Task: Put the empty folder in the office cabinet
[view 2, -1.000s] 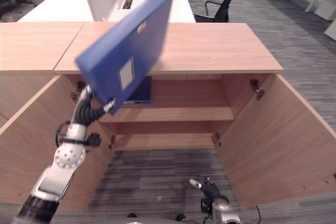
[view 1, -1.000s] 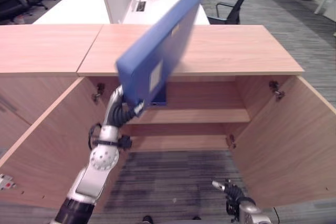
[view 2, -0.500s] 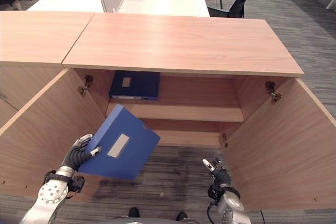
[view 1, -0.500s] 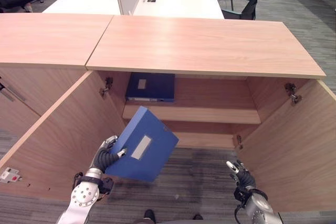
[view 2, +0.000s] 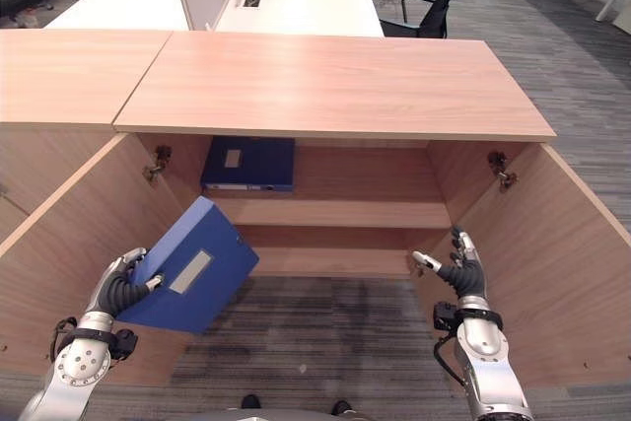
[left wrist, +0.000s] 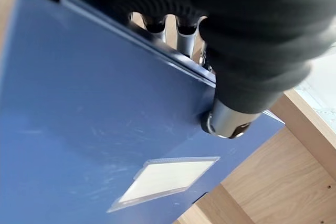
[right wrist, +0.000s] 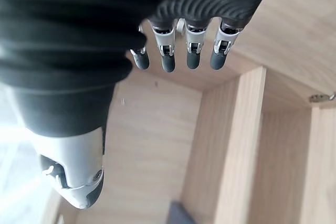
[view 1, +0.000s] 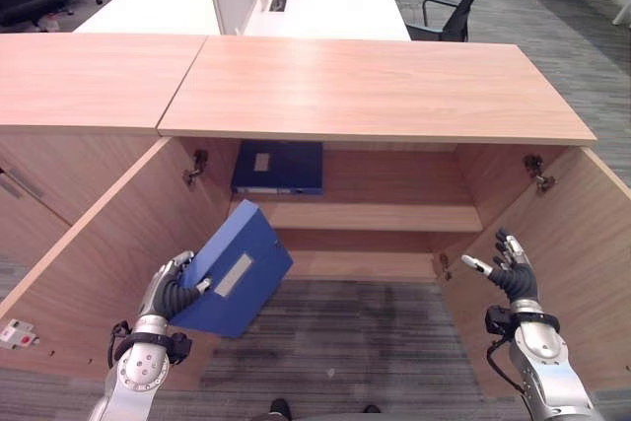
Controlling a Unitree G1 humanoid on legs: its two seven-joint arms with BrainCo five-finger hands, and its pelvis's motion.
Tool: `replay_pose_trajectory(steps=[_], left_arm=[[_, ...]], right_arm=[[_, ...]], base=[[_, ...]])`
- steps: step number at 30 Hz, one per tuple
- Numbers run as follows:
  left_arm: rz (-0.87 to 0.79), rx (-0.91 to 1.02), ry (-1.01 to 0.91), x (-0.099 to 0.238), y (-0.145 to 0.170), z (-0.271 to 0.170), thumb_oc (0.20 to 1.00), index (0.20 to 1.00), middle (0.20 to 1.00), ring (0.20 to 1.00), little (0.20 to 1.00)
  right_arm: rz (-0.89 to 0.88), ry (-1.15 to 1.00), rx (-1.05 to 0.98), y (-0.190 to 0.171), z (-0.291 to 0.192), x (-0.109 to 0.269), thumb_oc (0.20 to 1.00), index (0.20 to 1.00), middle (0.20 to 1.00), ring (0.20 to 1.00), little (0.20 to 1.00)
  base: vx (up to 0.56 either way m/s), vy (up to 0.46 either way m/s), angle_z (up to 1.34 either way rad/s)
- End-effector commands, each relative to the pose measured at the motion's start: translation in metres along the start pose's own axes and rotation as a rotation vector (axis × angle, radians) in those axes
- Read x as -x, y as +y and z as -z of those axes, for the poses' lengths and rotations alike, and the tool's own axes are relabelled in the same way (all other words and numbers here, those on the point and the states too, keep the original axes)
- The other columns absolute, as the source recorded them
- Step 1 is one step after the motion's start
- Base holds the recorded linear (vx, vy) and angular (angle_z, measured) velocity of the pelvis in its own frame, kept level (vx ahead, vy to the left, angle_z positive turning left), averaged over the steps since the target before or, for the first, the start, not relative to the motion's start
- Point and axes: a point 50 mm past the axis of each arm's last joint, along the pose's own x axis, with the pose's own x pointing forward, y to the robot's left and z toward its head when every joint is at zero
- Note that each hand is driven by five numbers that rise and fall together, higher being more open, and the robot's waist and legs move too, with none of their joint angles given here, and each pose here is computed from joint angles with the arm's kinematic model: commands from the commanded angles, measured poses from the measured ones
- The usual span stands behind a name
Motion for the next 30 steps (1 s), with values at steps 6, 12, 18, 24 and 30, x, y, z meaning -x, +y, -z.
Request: replay_pose_trajectory(steps=[6, 12, 18, 24, 30], left_arm=[[-0.013, -0.042, -0.524, -0.026, 0.03, -0.097, 0.2, 0.2, 0.2, 0.2, 0.2], [0.056, 0.0, -0.682, -0.021, 0.028, -0.128, 0.2, 0.2, 0.2, 0.2, 0.2], [0.131, 0.004, -0.822, -0.016, 0.029, -0.155, 0.2, 0.2, 0.2, 0.2, 0.2], [0.219, 0.016, -0.902, -0.015, 0.022, -0.171, 0.2, 0.2, 0.2, 0.2, 0.2], [0.235, 0.026, -0.916, -0.014, 0.022, -0.174, 0.2, 0.2, 0.2, 0.2, 0.2]], right_arm=[[-0.254, -0.251, 0.403, 0.025, -0.066, -0.049, 1.0, 1.0, 1.0, 1.0, 1.0], [-0.378, -0.311, 0.492, 0.052, -0.089, -0.066, 1.0, 1.0, 1.0, 1.0, 1.0], [-0.432, -0.397, 0.533, 0.071, -0.114, -0.072, 1.0, 1.0, 1.0, 1.0, 1.0], [-0.504, -0.56, 0.509, 0.091, -0.152, -0.066, 1.0, 1.0, 1.0, 1.0, 1.0], [-0.517, -0.605, 0.502, 0.094, -0.163, -0.063, 1.0, 1.0, 1.0, 1.0, 1.0]], base=[[-0.02, -0.001, 0.0], [0.0, 0.0, 0.0], [0.0, 0.0, 0.0], [0.0, 0.0, 0.0], [0.0, 0.0, 0.0]])
